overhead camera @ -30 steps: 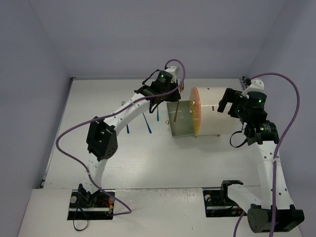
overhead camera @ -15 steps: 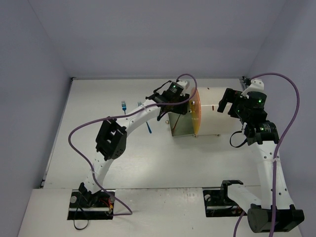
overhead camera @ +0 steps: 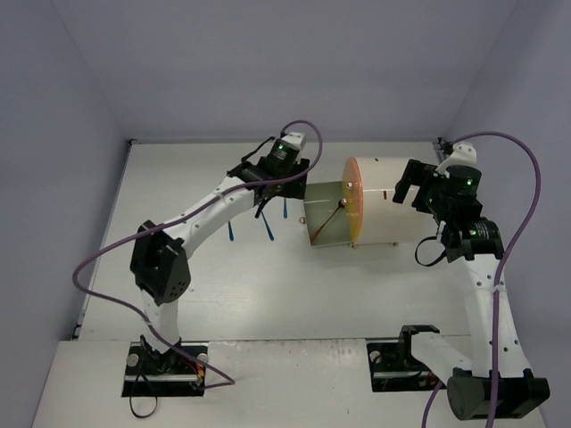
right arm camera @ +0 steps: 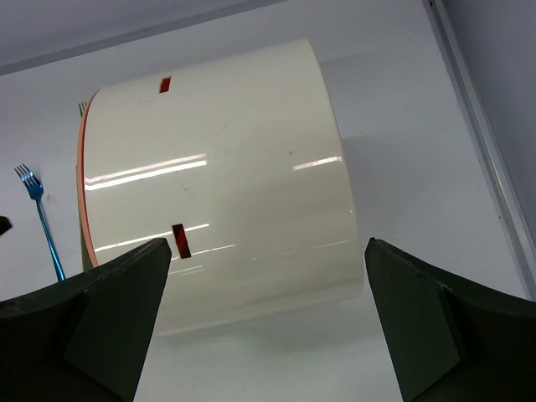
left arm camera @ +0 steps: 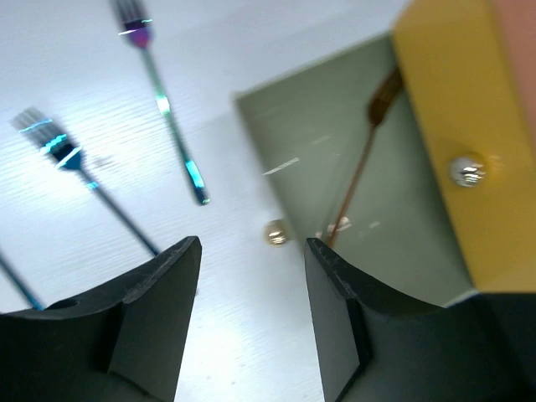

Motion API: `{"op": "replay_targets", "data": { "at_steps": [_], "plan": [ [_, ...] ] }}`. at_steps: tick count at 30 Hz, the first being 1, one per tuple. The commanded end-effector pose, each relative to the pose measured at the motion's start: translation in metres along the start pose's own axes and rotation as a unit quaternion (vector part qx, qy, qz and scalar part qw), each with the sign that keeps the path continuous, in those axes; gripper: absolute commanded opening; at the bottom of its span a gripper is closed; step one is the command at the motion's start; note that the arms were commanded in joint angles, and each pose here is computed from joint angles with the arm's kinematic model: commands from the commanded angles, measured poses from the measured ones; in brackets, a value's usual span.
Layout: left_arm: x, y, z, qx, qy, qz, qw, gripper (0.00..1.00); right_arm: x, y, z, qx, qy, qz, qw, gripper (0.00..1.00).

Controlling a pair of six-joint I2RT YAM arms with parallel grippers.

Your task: Sort the eating utensils into containers

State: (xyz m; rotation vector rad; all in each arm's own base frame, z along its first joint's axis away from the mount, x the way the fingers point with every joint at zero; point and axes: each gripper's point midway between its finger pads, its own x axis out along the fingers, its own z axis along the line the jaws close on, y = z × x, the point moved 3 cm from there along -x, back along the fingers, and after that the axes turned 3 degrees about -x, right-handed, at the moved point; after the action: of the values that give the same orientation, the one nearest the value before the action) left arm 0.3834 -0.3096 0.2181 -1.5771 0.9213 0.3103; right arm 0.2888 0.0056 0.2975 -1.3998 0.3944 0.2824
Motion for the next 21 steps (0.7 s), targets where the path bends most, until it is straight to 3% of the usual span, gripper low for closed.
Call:
{"op": "replay_targets", "data": {
  "at_steps": [1, 12, 21],
  "plan": [
    [-0.009, 0.003, 0.059, -0.055, -0.066, -0.003, 0.996, 0.50, 0.001, -0.009, 0.004, -0.004, -0.008, -0.023, 1.000, 1.00],
    [0.037, 0.049, 0.178, -0.149, -0.189, 0.069, 0.968, 0.50, 0.000, -0.009, 0.007, 0.002, -0.019, -0.023, 1.000, 1.00],
    [0.064, 0.059, 0.225, -0.191, -0.233, 0.087, 0.950, 0.47, -0.001, -0.007, 0.009, 0.005, -0.023, -0.022, 0.999, 1.00]
  ]
}}
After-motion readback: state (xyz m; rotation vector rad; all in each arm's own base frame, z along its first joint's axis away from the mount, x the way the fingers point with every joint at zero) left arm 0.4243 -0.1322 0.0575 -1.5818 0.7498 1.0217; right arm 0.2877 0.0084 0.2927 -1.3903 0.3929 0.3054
